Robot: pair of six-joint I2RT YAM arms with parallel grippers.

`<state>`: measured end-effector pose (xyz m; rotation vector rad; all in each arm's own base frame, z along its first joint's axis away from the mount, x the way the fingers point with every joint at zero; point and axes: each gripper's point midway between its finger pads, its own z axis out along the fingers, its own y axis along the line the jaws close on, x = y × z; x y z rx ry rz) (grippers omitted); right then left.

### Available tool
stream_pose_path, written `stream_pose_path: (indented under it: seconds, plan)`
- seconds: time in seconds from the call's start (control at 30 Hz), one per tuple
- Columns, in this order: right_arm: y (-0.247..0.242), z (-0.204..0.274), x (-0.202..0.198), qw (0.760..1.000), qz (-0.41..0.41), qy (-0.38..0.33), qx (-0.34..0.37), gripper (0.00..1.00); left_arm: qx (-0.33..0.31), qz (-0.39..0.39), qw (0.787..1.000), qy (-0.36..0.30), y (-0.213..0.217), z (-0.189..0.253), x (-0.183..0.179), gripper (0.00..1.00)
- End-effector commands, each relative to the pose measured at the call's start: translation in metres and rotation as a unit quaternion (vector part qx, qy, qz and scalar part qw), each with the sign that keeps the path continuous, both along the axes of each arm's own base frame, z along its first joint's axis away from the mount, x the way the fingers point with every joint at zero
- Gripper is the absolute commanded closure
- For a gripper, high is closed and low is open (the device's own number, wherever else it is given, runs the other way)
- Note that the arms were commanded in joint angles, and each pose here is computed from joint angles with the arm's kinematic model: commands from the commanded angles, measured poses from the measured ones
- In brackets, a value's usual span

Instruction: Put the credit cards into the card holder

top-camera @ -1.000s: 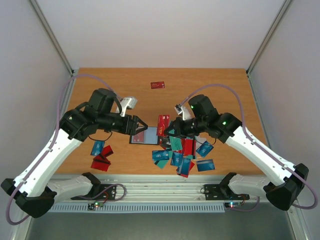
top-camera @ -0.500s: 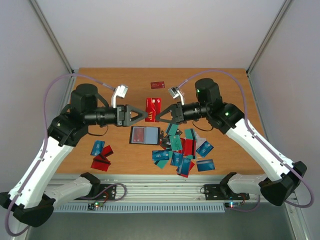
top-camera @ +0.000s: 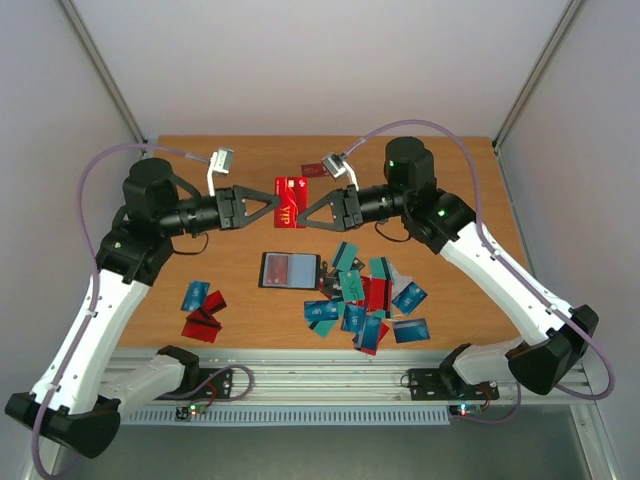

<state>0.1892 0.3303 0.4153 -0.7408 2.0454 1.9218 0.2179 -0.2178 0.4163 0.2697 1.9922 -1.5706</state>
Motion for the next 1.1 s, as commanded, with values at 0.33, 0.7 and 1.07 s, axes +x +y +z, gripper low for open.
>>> stream_pose_path:
  seconds: [0.33, 0.7, 1.07]
  plan:
    - [0.007, 0.008, 0.004, 0.999, 0.035, -0.006, 0.009, 0.99, -0.057, -0.067, 0.995, -0.041, -0.009, 0.02, -0.014, 0.85]
    - [0.006, -0.023, 0.019, 0.998, -0.016, 0.009, -0.064, 0.55, 0.01, 0.007, 1.0, 0.008, 0.0, -0.025, 0.01, 1.0]
    - [-0.013, -0.173, 0.044, 0.954, -0.13, 0.124, -0.24, 0.53, 0.155, 0.077, 0.981, 0.088, 0.017, -0.17, 0.048, 1.0]
